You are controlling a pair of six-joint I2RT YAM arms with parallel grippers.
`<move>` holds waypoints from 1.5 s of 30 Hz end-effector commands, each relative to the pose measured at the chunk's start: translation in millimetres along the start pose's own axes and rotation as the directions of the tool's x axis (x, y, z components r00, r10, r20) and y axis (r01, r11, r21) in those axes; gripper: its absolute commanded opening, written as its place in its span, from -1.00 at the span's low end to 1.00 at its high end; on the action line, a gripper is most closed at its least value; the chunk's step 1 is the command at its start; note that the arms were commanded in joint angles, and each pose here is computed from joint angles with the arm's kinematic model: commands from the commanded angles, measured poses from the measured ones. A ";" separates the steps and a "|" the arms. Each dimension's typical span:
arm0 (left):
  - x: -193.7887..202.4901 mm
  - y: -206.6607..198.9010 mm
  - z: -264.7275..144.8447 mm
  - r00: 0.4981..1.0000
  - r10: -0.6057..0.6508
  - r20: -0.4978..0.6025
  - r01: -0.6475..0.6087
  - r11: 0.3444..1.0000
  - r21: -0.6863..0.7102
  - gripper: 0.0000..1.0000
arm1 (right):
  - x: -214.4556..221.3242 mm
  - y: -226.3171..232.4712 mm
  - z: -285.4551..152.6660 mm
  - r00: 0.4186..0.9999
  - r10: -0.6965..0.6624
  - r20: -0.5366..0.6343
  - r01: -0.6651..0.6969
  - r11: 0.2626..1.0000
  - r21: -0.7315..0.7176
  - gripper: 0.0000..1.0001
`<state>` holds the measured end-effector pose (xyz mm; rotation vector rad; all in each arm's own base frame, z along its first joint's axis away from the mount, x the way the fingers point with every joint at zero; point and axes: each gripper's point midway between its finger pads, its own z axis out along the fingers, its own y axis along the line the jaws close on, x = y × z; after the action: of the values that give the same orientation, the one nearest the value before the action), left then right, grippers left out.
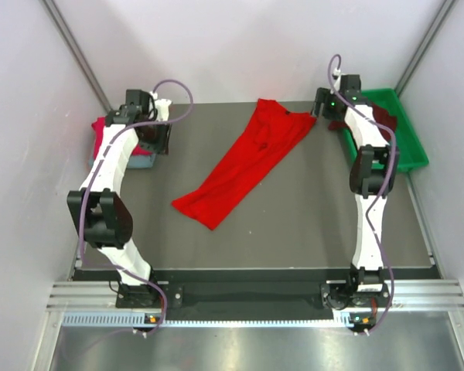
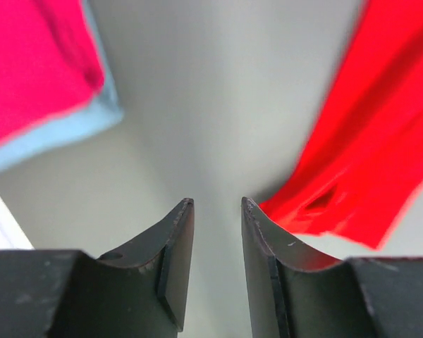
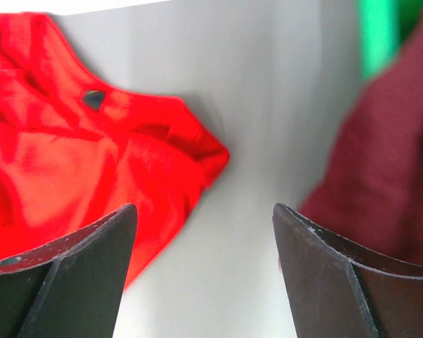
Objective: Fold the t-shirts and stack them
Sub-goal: Fold the tshirt
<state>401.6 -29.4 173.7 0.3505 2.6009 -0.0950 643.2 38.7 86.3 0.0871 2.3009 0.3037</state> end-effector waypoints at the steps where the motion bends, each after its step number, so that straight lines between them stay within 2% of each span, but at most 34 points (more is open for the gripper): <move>1: -15.4 -37.7 -30.5 0.998 -0.004 0.059 -0.007 0.983 0.185 -0.24 | -59.2 22.0 -74.6 0.993 -0.004 0.120 0.012 0.998 -0.064 0.57; 2: -11.0 -57.2 -34.1 0.999 -0.014 0.045 0.000 0.959 0.283 -0.24 | -61.5 27.5 -81.8 0.992 -0.001 0.123 0.011 0.997 -0.080 0.57; 6: 41.1 -100.6 -27.5 0.990 0.057 -0.129 0.010 0.886 0.463 -0.22 | -58.2 45.4 -80.7 0.994 0.010 0.111 0.006 0.990 -0.144 0.57; 8: 64.4 -112.8 -27.0 0.971 0.088 -0.220 0.040 0.855 0.517 -0.29 | -56.0 43.7 -74.7 0.994 0.013 0.105 0.002 0.990 -0.142 0.57; 9: 72.9 -119.9 -27.2 0.960 0.110 -0.256 0.045 0.844 0.534 -0.31 | -50.8 67.5 -71.5 0.995 -0.010 0.097 0.026 0.985 -0.169 0.57; 11: 86.8 -124.1 -25.2 0.941 0.151 -0.302 0.045 0.831 0.554 -0.35 | -47.1 73.5 -69.4 0.996 -0.016 0.091 0.032 0.985 -0.171 0.57; 17: 114.9 -125.9 -11.9 0.892 0.270 -0.362 -0.024 0.829 0.559 -0.36 | -29.1 98.4 -57.4 0.998 -0.043 0.056 0.053 0.977 -0.204 0.57; 26: 134.2 -126.5 18.8 0.822 0.369 -0.434 -0.076 0.825 0.559 -0.36 | -30.7 124.4 -44.8 0.993 -0.081 0.088 0.099 0.970 -0.221 0.58; 34: 133.7 -138.6 46.6 0.793 0.390 -0.468 -0.077 0.826 0.559 -0.36 | -11.6 130.1 -19.3 0.996 -0.075 0.054 0.085 0.968 -0.236 0.58; 45: 138.5 -161.5 60.6 0.762 0.403 -0.506 -0.069 0.828 0.556 -0.38 | 10.9 145.9 8.9 1.000 -0.021 0.007 0.022 0.950 -0.312 0.58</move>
<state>265.8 -153.1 51.4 1.0819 3.1045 -0.7115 625.0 161.8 82.1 -0.0702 2.3126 0.5822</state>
